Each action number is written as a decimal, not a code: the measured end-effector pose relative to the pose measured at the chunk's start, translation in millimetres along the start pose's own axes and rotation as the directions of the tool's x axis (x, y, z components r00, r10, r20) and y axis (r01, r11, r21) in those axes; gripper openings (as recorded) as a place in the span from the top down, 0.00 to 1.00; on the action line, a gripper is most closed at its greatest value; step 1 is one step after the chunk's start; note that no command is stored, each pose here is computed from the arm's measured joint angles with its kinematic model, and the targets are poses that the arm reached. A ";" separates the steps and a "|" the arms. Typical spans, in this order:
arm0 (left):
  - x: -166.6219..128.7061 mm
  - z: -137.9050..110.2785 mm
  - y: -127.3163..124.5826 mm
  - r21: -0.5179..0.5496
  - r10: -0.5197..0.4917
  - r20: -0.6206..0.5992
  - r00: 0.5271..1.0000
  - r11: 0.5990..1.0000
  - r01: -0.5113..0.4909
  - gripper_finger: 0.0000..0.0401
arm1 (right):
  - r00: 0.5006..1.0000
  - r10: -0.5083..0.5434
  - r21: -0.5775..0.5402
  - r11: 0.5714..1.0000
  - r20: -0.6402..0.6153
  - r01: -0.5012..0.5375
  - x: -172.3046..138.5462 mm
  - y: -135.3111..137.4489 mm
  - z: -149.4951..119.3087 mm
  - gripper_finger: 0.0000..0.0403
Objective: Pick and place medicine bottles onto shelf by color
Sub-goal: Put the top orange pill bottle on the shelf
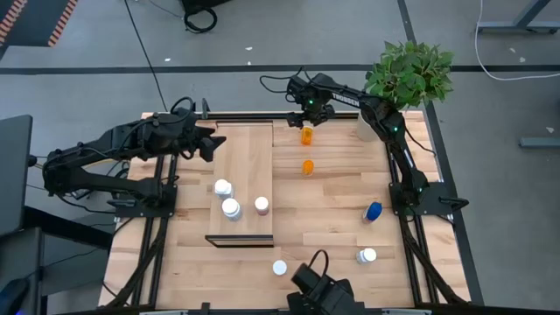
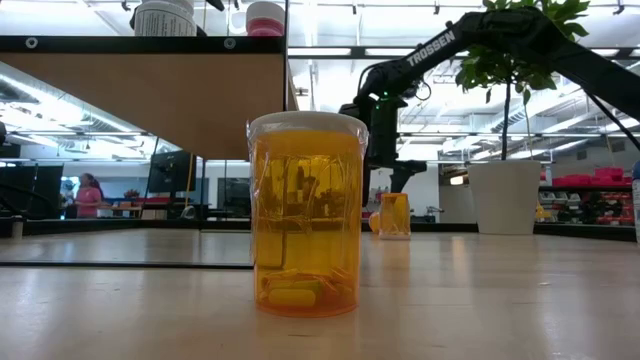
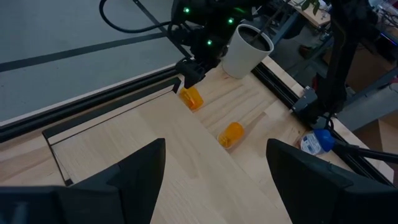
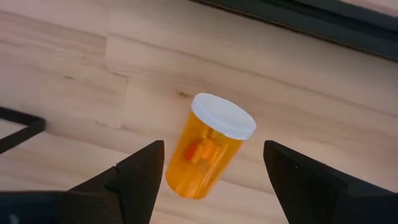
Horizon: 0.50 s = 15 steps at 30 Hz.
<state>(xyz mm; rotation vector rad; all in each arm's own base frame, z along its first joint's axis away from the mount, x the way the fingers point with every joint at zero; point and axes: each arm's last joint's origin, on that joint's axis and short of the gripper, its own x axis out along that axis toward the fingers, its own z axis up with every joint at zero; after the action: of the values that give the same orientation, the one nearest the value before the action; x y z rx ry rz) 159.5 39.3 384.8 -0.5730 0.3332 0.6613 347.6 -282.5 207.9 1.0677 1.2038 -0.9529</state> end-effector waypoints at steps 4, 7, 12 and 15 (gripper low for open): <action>0.0 0.0 0.0 0.000 0.000 0.000 1.000 1.000 0.000 0.29 | 1.000 0.005 0.039 0.999 -0.010 -0.004 0.6 6.9 -5.7 0.30; 0.0 0.0 0.0 0.000 0.000 0.000 1.000 1.000 0.000 0.29 | 1.000 0.004 0.057 0.998 -0.011 -0.004 1.1 12.1 -10.0 0.30; 0.0 0.0 0.0 0.000 0.000 0.000 1.000 1.000 0.000 0.29 | 1.000 -0.020 0.091 0.996 0.008 0.019 1.3 14.3 -11.7 0.30; 0.0 0.0 0.0 0.000 0.000 0.000 1.000 1.000 0.000 0.29 | 0.999 -0.031 0.101 0.994 0.017 0.030 1.1 13.8 -11.4 0.31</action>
<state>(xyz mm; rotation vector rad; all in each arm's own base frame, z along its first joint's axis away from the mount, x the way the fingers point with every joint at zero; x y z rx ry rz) 159.5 39.3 384.8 -0.5734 0.3329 0.6613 358.3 -268.1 208.0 1.1206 1.1699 -1.0543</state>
